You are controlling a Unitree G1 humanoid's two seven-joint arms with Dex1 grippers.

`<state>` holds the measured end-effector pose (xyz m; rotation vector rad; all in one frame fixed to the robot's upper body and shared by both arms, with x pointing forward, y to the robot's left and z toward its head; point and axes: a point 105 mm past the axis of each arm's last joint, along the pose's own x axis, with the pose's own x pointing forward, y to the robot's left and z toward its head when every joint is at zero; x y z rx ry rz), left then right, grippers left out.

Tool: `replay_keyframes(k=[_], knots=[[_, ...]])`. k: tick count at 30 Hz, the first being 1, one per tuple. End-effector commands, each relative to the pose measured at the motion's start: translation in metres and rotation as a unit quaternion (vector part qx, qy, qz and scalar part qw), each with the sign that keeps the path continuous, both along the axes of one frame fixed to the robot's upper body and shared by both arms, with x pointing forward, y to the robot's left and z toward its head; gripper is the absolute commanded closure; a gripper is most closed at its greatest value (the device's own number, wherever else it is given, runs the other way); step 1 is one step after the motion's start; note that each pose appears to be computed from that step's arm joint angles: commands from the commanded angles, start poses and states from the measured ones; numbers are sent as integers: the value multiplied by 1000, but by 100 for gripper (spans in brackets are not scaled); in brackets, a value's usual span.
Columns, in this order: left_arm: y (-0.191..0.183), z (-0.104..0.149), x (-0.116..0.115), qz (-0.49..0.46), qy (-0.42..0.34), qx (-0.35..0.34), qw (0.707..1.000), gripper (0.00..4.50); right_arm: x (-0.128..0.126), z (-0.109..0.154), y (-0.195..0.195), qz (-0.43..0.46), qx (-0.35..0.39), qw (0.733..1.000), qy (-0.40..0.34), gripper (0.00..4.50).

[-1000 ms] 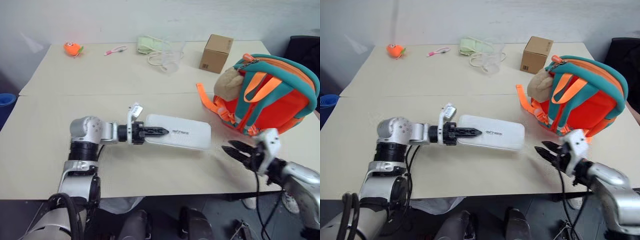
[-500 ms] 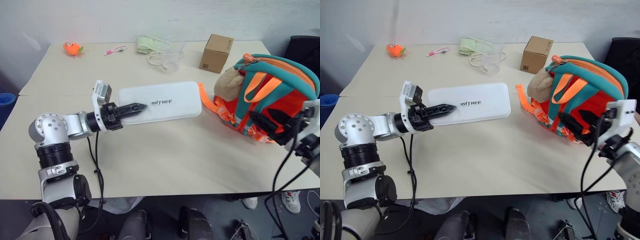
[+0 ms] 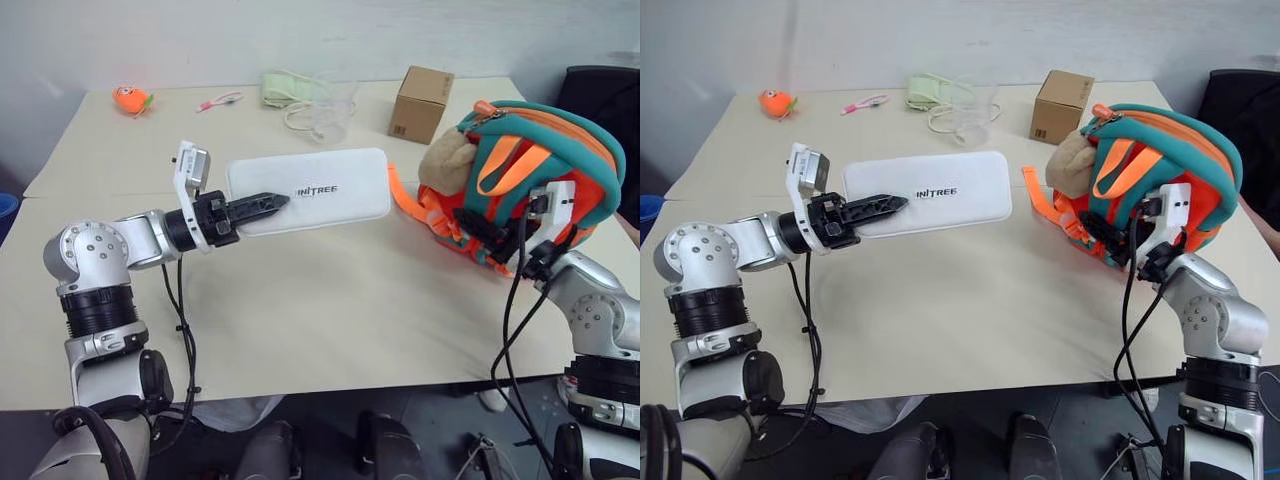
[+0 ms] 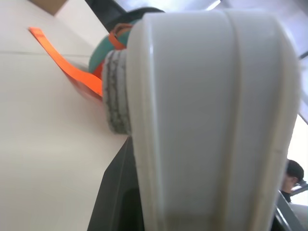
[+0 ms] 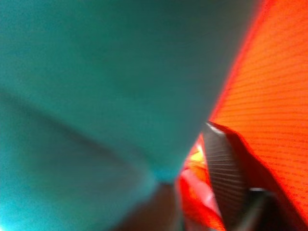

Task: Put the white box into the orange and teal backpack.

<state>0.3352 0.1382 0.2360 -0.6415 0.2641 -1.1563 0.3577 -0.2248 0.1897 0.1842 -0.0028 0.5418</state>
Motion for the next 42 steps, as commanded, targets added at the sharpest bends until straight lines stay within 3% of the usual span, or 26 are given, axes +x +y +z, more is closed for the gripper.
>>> replay_keyframes(k=[1,3,4,9,11,14,18,21,25,29,37,42], knots=[[9,30,0,25,-86,-15,996,327,-11,22,10,59,-23,997,-40,361],[10,38,1,27,-111,-18,993,327,-25,27,22,116,-30,992,-40,433],[9,41,1,28,-123,-18,992,327,-34,28,28,149,-36,988,-38,447],[4,78,-2,13,-207,-68,976,327,-121,43,57,365,-63,929,0,447],[-1,86,-8,-9,-226,-83,971,327,-142,45,57,396,-70,915,23,447],[-10,85,-20,-60,-238,-91,965,327,-158,48,53,395,-68,914,56,447],[-21,68,-37,-128,-234,-74,961,327,-167,46,45,378,-59,921,78,447],[-28,54,-33,-130,-248,-38,959,327,-171,43,39,364,-49,925,92,447],[-38,63,-12,-97,-278,-41,955,327,-191,50,35,395,-30,912,106,447],[-48,72,-7,-111,-297,-50,947,327,-205,53,35,411,-26,904,114,447],[-52,54,-24,-188,-296,-13,936,327,-190,43,29,373,-29,920,114,447],[-69,24,-11,-169,-361,94,912,327,-193,44,31,387,-27,914,116,447]])
